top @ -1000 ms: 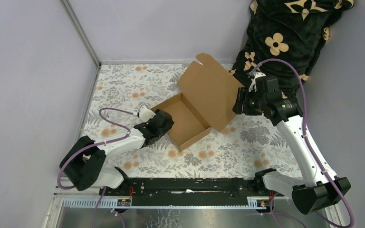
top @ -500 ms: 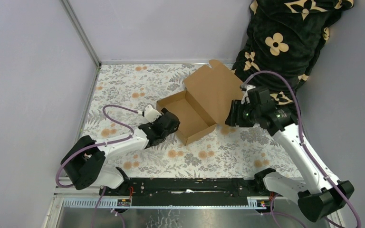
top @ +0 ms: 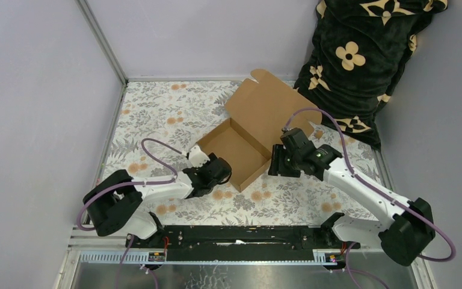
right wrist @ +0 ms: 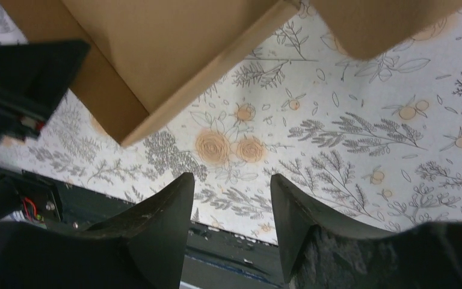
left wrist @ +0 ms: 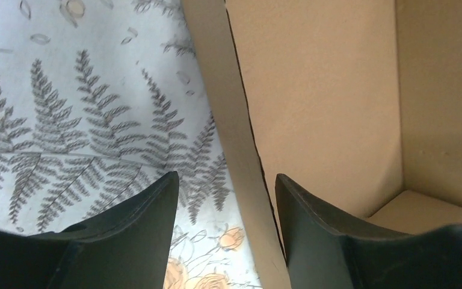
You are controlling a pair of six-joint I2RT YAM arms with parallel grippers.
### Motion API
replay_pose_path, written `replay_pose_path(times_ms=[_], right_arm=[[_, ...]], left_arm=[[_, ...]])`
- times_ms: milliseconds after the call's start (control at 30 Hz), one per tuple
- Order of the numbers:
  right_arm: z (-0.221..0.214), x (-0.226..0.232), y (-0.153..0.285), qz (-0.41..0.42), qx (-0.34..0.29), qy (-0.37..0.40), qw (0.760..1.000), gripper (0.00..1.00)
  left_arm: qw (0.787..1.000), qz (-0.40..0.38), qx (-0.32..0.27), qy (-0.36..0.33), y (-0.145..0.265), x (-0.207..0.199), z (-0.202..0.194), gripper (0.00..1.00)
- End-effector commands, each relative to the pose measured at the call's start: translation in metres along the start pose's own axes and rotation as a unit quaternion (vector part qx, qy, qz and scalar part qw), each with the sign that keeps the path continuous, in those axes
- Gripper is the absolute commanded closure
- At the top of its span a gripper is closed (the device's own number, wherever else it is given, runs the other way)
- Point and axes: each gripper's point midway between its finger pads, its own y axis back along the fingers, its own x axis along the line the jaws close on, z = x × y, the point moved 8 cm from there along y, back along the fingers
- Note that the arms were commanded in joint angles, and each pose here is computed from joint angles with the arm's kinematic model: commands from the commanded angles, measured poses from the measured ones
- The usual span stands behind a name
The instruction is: Fold the paper box
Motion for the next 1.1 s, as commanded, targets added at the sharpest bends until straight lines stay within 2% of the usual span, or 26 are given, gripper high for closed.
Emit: replay_pose_path(times_ms=[0, 167, 400, 700, 867, 967, 1067], right_arm=[[0.022, 0.018, -0.014, -0.002, -0.055, -0.025, 0.998, 0.42], [0.029, 0.029, -0.038, -0.037, -0.044, -0.012, 0.998, 0.41], [0.035, 0.046, -0.062, -0.077, -0.041, 0.012, 0.996, 0.4], [0.026, 0.049, -0.088, -0.116, -0.007, 0.039, 0.992, 0.39], [0.026, 0.046, -0.094, -0.137, -0.002, 0.055, 0.989, 0.47], [0.032, 0.044, -0.093, -0.158, -0.012, 0.073, 0.985, 0.56], [0.043, 0.042, -0.089, -0.186, -0.024, 0.108, 0.976, 0.59]], left_arm=[[1.0, -0.01, -0.011, 0.013, 0.003, 0.009, -0.009, 0.34], [1.0, -0.018, -0.001, 0.018, 0.01, 0.014, -0.027, 0.33], [0.999, -0.041, 0.014, 0.012, 0.02, -0.002, -0.049, 0.31], [0.998, -0.063, 0.012, 0.008, 0.03, -0.013, -0.055, 0.3], [0.997, -0.074, 0.007, 0.01, 0.035, -0.02, -0.053, 0.3], [0.997, -0.075, -0.001, 0.007, 0.038, -0.021, -0.05, 0.3], [0.997, -0.08, -0.012, 0.007, 0.043, -0.023, -0.042, 0.29]])
